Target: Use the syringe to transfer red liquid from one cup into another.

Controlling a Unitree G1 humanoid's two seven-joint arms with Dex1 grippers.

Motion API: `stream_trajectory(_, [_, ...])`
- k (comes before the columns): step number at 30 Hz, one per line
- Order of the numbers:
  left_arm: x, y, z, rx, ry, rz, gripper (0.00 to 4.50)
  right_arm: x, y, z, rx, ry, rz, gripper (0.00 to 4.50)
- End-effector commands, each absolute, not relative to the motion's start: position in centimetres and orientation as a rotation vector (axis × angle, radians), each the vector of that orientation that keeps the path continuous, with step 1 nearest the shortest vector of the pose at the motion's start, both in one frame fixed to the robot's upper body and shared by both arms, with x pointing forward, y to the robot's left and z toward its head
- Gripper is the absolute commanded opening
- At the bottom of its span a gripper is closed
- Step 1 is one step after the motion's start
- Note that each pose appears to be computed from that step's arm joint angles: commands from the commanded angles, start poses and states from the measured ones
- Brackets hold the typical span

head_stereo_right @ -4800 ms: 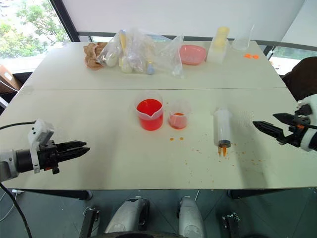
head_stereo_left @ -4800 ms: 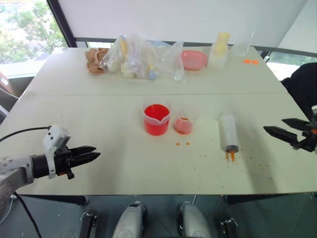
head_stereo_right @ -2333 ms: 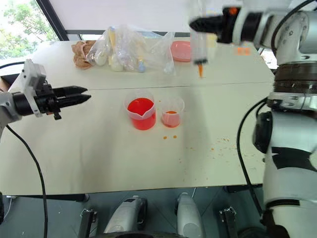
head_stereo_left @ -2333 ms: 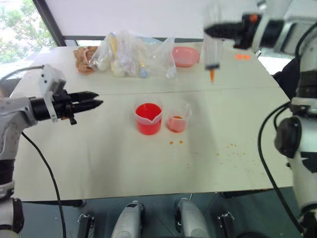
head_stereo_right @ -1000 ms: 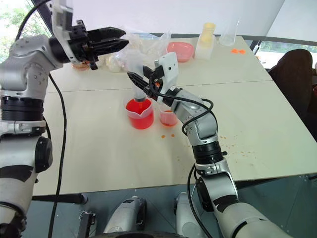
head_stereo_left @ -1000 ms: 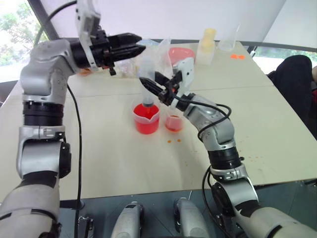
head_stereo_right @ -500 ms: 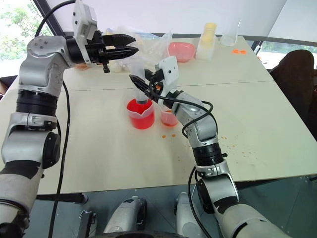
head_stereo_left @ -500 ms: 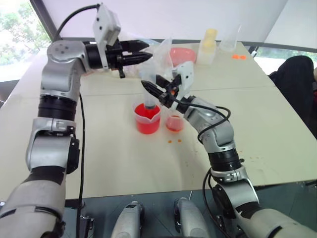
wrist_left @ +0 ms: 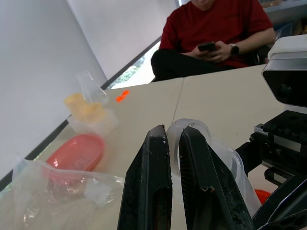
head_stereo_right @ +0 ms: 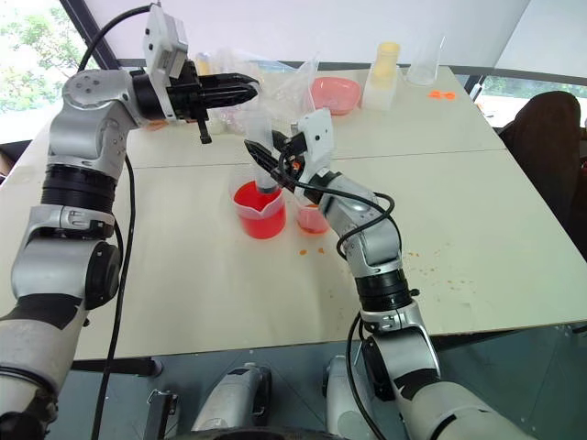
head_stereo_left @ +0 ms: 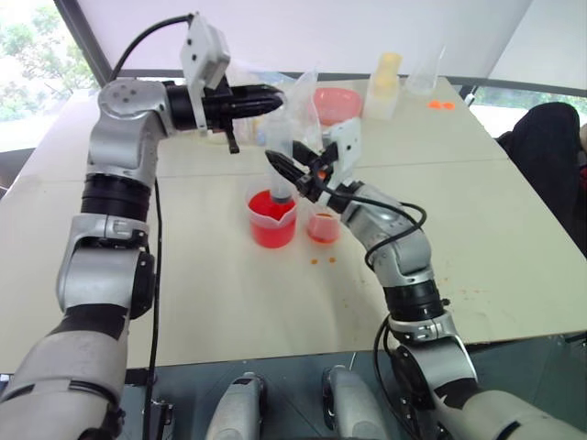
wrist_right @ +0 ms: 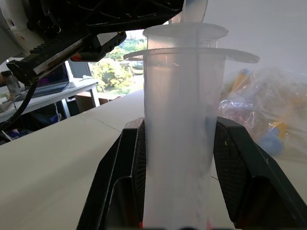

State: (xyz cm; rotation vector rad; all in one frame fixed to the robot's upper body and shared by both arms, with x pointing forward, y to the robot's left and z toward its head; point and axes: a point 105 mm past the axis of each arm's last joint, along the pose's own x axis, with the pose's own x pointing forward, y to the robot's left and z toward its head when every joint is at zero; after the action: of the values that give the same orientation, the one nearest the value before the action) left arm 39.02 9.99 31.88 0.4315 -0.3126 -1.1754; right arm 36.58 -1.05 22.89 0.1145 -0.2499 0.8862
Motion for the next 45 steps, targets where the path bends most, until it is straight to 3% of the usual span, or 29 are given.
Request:
stream_trajectory(1, [38.2, 10.3, 36.0, 0.458, -0.448, -1.131, 0.03, 33.9, 2.8, 23.0, 0.097, -0.273, 1.054, 1.44])
stream_trajectory(27, [38.3, 11.8, 37.9, 0.465, -0.497, -1.09, 0.03, 33.4, 3.9, 22.0, 0.098, -0.256, 1.073, 1.44])
stream_trajectory(30, [37.8, 11.8, 37.2, 0.446, -0.458, -1.145, 1.04, 33.5, 3.8, 22.2, 0.094, -0.266, 1.068, 1.44])
stream_trajectory(37, [37.3, 12.9, 35.9, 0.41, -0.384, -1.15, 4.07, 33.8, 3.5, 23.2, 0.075, -0.303, 1.043, 1.44])
stream_trajectory(45, [34.0, 17.8, 32.7, 0.087, -0.195, -1.172, 4.07, 34.1, 1.6, 26.8, 0.067, -0.403, 0.977, 1.44])
